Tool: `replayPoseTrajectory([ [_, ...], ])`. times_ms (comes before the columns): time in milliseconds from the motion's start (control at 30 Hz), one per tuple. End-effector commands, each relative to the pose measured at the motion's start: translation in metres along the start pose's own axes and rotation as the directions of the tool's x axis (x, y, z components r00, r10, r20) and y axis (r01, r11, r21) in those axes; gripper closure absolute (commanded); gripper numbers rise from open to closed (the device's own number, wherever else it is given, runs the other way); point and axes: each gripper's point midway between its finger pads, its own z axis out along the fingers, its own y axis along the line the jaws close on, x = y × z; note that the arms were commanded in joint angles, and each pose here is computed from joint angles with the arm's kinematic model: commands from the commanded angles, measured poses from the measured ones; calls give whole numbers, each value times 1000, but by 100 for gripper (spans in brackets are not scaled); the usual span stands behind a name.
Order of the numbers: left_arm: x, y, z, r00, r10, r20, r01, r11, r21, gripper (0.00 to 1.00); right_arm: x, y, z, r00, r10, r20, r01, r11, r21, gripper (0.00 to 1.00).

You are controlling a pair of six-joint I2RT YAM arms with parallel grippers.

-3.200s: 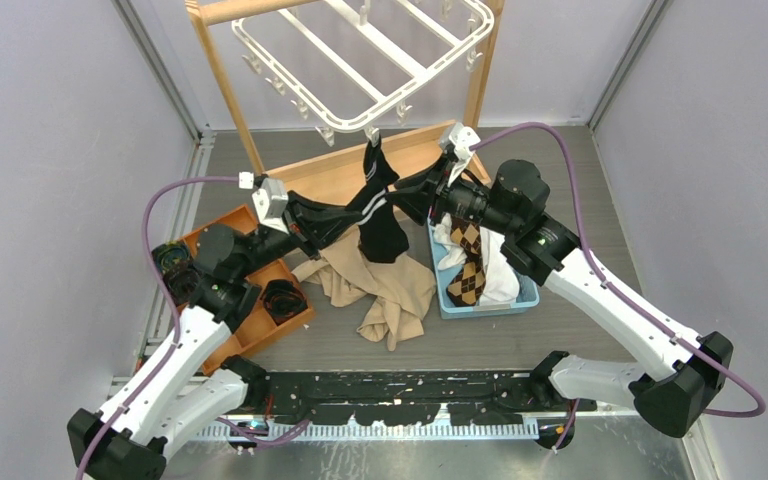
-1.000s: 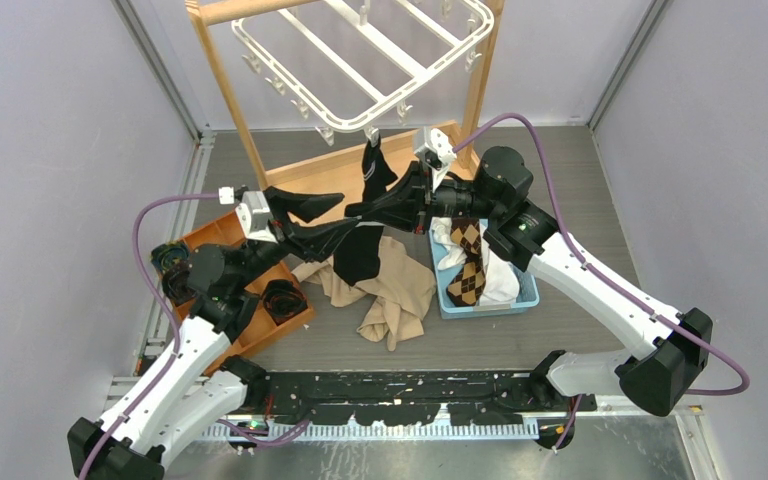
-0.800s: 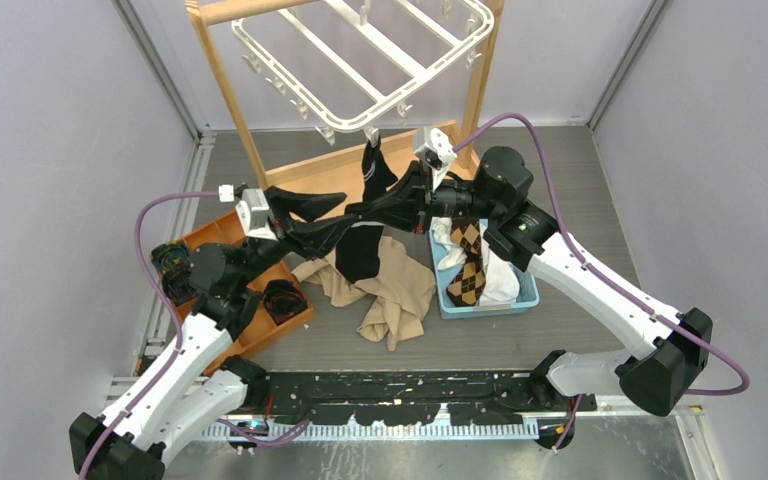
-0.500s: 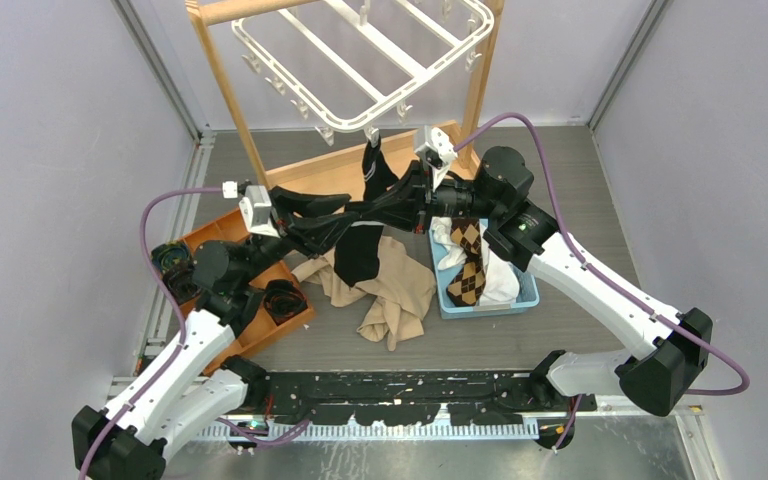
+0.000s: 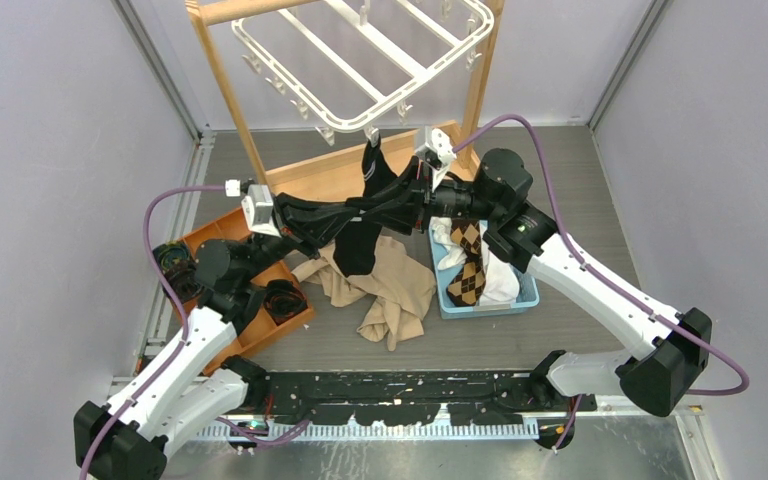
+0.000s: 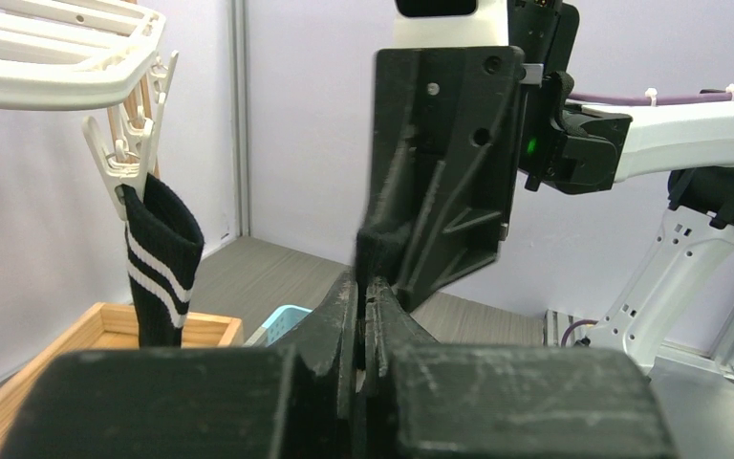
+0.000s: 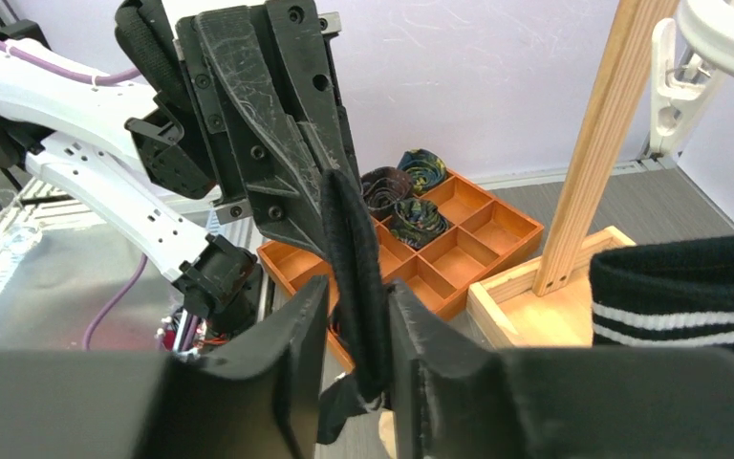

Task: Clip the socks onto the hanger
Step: Pick up the sock from the bin.

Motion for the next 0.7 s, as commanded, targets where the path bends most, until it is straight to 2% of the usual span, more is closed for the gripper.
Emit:
replayPoseTrajectory([
  [0, -10, 0, -3, 998, 52, 35, -51, 999, -12, 100, -15, -9, -14, 997, -71, 34, 67, 993, 101, 56],
  [67, -9, 3, -5, 997, 64, 34, -63, 998, -29, 100, -17, -20, -30, 995, -96, 41, 88, 983, 159, 43],
  [367, -6, 2, -4, 997, 76, 26, -75, 997, -16, 100, -44, -82, -105, 980, -178, 92, 138, 934, 330, 28],
  [567, -5, 0, -3, 995, 102, 6, -102, 995, 3, 100, -60, -112, -117, 970, -209, 120, 159, 929, 335, 14],
  [667, -4, 1, -3, 994, 112, -4, -112, 994, 5, 100, -64, -128, -115, 971, -186, 148, 134, 943, 306, 11],
])
